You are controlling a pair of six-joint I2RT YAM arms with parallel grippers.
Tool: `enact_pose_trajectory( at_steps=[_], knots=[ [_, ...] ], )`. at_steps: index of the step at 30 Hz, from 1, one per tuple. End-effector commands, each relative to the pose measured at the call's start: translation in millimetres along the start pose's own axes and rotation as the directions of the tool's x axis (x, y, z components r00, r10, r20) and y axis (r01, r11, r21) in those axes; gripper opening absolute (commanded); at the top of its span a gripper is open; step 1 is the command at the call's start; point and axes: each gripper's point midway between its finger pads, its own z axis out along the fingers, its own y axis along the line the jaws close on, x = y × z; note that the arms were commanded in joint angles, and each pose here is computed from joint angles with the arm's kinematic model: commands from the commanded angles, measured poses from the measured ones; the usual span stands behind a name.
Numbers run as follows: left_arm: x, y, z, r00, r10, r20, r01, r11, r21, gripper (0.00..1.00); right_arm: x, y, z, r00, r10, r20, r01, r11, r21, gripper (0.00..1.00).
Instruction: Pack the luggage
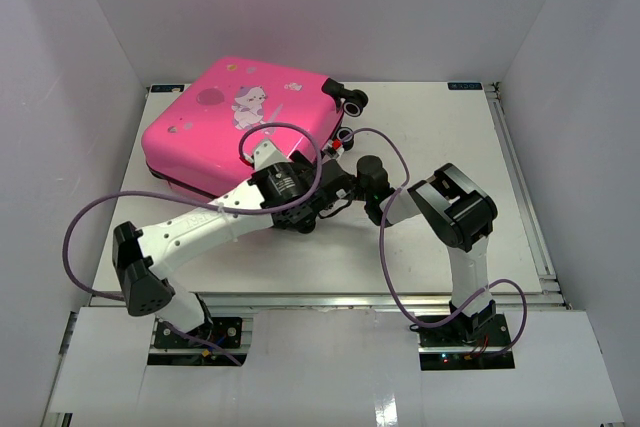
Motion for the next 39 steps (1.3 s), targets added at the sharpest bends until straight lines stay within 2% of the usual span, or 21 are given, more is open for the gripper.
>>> enact_pose_trajectory(
  at_steps=[1, 8, 12, 18, 24, 27, 29, 31, 33, 34, 39],
  knots=[
    [-33.9, 44.2, -10.4, 0.997, 0.04, 0.07, -0.037, 0.998, -0.049, 0.8, 37.7, -6.3, -5.1, 0.993, 0.068, -0.093, -0.065, 0.997, 0.039, 0.08],
    [-38.0, 70.8, -4.9, 0.995, 0.028, 0.098, -0.022, 0.997, -0.07, 0.84, 36.6, -17.8, -11.0, 0.993, 0.079, -0.087, -0.073, 0.995, 0.071, 0.08],
    [-34.2, 62.3, 3.5, 0.992, 0.005, 0.128, 0.006, 0.996, -0.084, 0.9, 38.6, -14.9, -10.6, 0.992, 0.085, -0.093, -0.08, 0.996, 0.049, 0.08],
    [-27.5, 28.9, 13.9, 0.987, -0.011, 0.163, 0.019, 0.999, -0.047, 0.92, 37.0, -11.5, -11.9, 0.993, 0.072, -0.093, -0.069, 0.997, 0.04, 0.08],
    [-12.2, 46.5, 46.9, 0.983, 0.038, 0.182, -0.001, 0.98, -0.197, 0.9, 36.6, -8.9, -15.0, 0.994, 0.06, -0.093, -0.056, 0.997, 0.044, 0.08],
    [1.5, 62.6, 61.6, 0.985, 0.04, 0.168, 0.002, 0.969, -0.245, 0.74, 37.9, -13.3, -15.9, 0.994, 0.06, -0.091, -0.054, 0.996, 0.064, 0.08],
    [6.5, 71.3, 65.9, 0.986, 0.058, 0.159, -0.015, 0.965, -0.262, 0.5, 38.7, -16.3, -15.6, 0.994, 0.068, -0.09, -0.061, 0.995, 0.078, 0.08],
    [4.8, 86.1, 65.6, 0.983, 0.074, 0.166, -0.021, 0.954, -0.298, 0.33, 37.9, -18.2, -16.4, 0.994, 0.063, -0.086, -0.055, 0.994, 0.094, 0.08],
    [1.6, 94.4, 64.3, 0.983, 0.066, 0.174, -0.01, 0.952, -0.306, 0.06, 37.7, -19.8, -17.7, 0.994, 0.06, -0.086, -0.05, 0.993, 0.109, 0.08],
    [-1.0, 101.7, 61.7, 0.984, 0.056, 0.172, -0.001, 0.952, -0.307, 0.0, 36.9, -22.0, -18.9, 0.995, 0.056, -0.088, -0.044, 0.991, 0.13, 0.08],
    [-15.4, 133.3, 46.6, 0.986, -0.003, 0.165, 0.05, 0.957, -0.285, 0.0, 26.7, -28.7, -32.7, 0.997, 0.026, -0.066, -0.008, 0.967, 0.253, 0.08]
  ],
)
